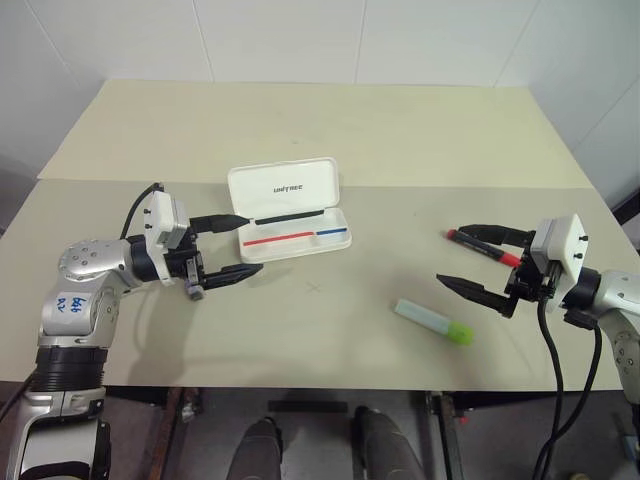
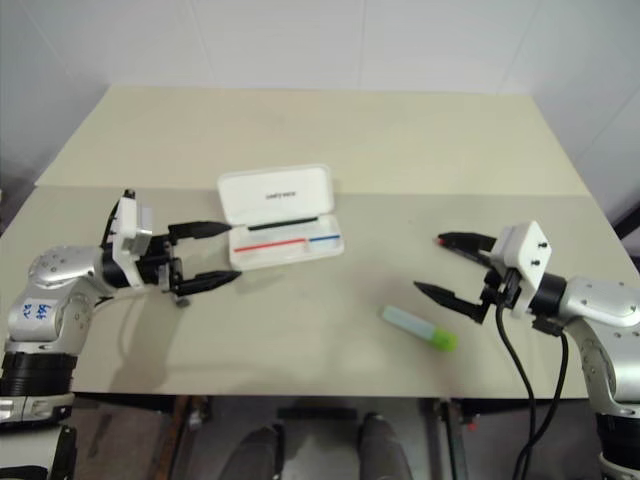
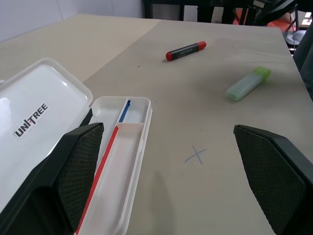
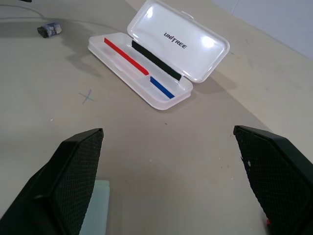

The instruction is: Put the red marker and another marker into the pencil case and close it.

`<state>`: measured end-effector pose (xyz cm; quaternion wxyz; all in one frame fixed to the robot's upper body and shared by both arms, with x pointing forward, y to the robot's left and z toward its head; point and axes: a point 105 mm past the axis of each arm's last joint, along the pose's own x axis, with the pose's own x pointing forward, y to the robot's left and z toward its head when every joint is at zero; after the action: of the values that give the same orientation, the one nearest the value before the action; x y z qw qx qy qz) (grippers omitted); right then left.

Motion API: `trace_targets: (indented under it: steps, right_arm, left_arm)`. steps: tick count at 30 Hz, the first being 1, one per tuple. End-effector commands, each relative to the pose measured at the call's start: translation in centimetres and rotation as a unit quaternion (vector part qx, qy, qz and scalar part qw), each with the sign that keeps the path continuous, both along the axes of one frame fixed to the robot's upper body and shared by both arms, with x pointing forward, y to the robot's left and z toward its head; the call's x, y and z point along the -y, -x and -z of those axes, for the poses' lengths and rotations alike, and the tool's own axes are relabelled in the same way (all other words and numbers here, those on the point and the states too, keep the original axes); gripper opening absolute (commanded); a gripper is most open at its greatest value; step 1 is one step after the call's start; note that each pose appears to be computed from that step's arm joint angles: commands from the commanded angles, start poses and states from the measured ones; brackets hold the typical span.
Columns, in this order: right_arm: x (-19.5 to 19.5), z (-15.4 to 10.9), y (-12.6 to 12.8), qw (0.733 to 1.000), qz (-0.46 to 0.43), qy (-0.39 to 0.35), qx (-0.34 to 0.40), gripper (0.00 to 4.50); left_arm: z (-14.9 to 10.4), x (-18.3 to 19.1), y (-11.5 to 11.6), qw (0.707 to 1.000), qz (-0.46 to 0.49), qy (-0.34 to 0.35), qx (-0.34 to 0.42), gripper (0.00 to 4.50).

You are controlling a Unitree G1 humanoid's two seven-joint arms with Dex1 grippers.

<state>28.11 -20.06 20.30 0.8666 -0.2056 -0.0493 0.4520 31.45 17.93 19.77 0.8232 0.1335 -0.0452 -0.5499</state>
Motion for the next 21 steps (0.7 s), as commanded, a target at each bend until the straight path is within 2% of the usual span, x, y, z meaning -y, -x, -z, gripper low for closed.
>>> trace_targets:
  steps: [1, 11, 14, 18, 21]
  right_arm:
    - [-0.6, -0.9, 0.0, 1.000, -0.014, 0.007, 0.018, 4.50]
    - [-2.0, -1.5, 0.0, 0.999, -0.046, 0.001, 0.020, 4.50]
    - [-3.7, -1.7, 0.2, 0.998, -0.064, -0.005, 0.026, 4.50]
    - [-4.1, -2.0, 0.3, 0.997, -0.074, -0.018, 0.034, 4.50]
    - [-5.2, -2.3, 0.5, 0.995, -0.082, -0.024, 0.042, 4.50]
  left_arm:
    - [-0.9, 0.3, 0.1, 1.000, 0.005, 0.000, 0.021, 4.47]
    - [-0.2, 0.1, 0.0, 1.000, 0.003, -0.020, 0.022, 4.47]
    - [-0.2, -0.8, -0.3, 0.999, -0.005, -0.027, 0.023, 3.83]
    - [1.0, -0.2, -1.1, 0.998, -0.018, -0.063, 0.025, 2.49]
    - [1.5, -0.7, -1.5, 0.996, -0.026, -0.081, 0.024, 2.49]
